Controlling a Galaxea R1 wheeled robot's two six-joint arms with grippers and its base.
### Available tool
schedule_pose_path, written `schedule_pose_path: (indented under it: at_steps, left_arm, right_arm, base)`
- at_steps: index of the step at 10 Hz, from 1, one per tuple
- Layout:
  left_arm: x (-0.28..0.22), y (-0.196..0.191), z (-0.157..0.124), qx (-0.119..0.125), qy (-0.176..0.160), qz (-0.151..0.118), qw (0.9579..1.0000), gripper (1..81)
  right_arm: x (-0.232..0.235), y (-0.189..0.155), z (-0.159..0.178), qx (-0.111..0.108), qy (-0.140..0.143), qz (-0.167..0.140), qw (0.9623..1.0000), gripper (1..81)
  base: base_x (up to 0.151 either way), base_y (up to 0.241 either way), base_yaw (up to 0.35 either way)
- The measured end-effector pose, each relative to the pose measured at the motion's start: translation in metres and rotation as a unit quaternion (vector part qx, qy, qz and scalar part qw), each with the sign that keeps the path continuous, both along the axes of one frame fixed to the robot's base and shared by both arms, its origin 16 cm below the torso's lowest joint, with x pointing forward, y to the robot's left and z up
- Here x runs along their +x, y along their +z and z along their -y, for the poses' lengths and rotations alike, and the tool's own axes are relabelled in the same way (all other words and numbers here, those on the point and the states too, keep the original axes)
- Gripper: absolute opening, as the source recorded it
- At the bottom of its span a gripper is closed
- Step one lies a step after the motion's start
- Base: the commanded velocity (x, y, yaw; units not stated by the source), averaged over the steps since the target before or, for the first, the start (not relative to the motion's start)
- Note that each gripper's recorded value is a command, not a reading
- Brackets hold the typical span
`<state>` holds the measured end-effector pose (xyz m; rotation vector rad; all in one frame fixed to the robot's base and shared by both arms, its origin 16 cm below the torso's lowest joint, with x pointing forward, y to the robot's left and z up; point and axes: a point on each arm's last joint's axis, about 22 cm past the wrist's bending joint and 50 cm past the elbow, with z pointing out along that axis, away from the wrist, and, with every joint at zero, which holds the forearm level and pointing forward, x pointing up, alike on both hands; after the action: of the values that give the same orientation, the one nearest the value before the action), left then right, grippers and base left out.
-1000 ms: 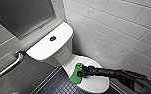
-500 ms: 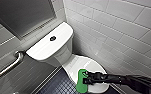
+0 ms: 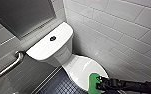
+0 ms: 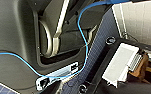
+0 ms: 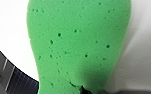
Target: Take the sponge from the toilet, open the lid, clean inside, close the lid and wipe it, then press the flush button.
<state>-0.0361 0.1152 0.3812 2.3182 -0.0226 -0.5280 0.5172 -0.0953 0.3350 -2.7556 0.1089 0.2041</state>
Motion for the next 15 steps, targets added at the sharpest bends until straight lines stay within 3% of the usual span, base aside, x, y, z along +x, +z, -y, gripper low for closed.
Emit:
schedule_pose_path:
  at_steps: [4,8,11,12,14,15]
  left_arm:
    - [0.0,0.0,0.0,0.0,0.0,0.0,1.0,81.1]
    - [0.0,0.0,0.001,-0.002,-0.002,0.003,1.0,81.1]
    - [0.0,0.0,0.001,-0.002,-0.002,0.003,1.0,81.1]
    - [0.0,0.0,0.002,-0.002,-0.002,0.004,1.0,81.1]
    - [0.0,0.0,0.001,-0.002,-0.003,0.004,1.0,81.1]
    - [0.0,0.0,0.001,-0.002,-0.003,0.003,1.0,81.1]
  right_arm:
    - [-0.04,0.02,0.065,-0.024,-0.017,-0.01,0.9995,1.0]
    - [-0.072,0.059,0.066,-0.005,-0.007,-0.017,0.9998,1.0]
    - [-0.079,0.097,0.045,0.01,0.011,-0.008,0.9999,1.0]
    - [-0.061,0.103,0.038,0.008,0.015,0.009,0.9998,1.0]
    - [-0.014,0.124,-0.001,0.039,0.026,0.054,0.9975,1.0]
    - [-0.011,0.123,-0.017,0.046,0.028,0.051,0.9972,1.0]
  base:
    - [0.0,0.0,0.0]
    - [0.0,0.0,0.0]
    - [0.0,0.0,0.0]
    - [0.0,0.0,0.0]
    - [0.0,0.0,0.0]
    - [0.0,0.0,0.0]
